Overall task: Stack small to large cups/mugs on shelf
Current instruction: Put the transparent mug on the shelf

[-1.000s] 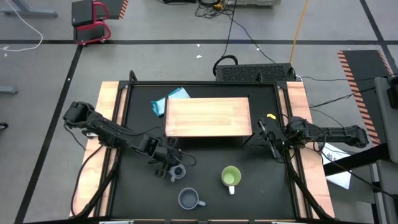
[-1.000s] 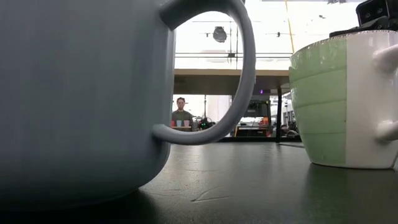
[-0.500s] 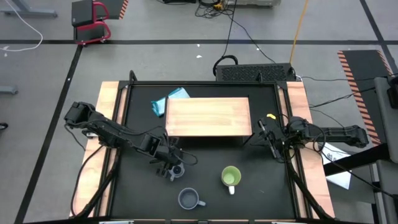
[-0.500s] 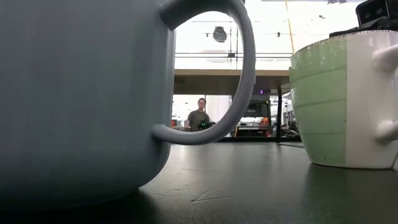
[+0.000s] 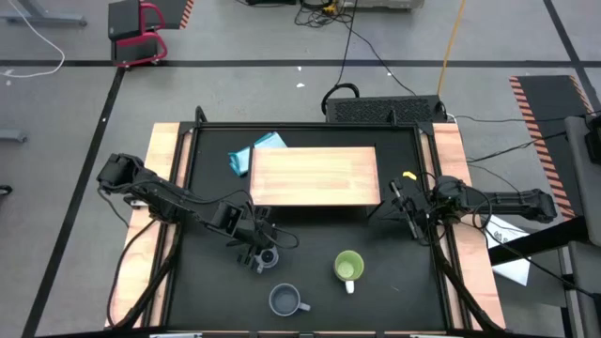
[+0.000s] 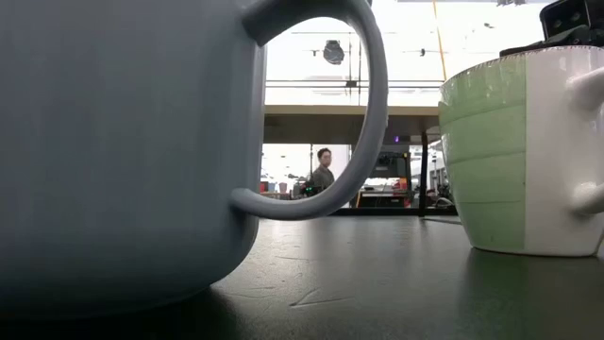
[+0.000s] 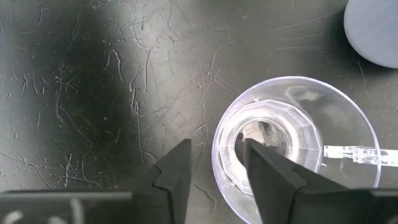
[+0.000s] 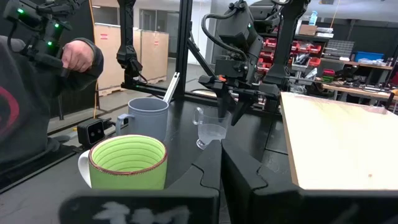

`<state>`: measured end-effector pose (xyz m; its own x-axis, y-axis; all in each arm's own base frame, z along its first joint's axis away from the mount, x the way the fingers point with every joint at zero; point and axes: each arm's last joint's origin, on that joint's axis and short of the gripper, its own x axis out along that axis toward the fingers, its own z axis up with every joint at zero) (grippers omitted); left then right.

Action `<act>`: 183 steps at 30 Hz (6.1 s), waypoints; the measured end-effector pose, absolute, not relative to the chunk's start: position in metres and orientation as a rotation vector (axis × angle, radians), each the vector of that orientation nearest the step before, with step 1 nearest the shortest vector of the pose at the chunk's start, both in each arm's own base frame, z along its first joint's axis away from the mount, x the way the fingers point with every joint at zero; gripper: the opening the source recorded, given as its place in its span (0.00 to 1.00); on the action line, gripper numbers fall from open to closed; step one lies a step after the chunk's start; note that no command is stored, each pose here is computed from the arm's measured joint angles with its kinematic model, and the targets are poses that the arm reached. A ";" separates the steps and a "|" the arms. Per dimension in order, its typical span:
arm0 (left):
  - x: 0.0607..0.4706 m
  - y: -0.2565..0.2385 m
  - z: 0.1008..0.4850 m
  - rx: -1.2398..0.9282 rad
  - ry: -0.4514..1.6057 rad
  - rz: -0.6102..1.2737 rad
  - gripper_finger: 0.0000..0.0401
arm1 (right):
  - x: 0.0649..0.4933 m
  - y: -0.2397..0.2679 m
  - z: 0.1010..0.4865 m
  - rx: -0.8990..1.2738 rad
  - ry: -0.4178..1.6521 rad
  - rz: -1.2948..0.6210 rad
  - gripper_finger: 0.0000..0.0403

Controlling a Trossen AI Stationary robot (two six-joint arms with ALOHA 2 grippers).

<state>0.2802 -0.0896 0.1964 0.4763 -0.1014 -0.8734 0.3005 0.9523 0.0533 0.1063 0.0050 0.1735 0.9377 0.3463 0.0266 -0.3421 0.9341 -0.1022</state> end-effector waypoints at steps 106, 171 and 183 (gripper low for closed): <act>0.150 -0.027 0.329 0.160 0.630 -0.162 0.00 | 0.106 0.005 0.172 -0.066 -0.021 0.354 0.00; 0.129 -0.031 0.260 0.128 0.102 -0.399 0.00 | 0.106 0.005 0.172 -0.066 -0.021 0.354 0.00; 0.137 -0.024 0.267 0.202 0.027 -0.173 0.00 | 0.106 0.005 0.173 -0.070 -0.038 0.353 0.00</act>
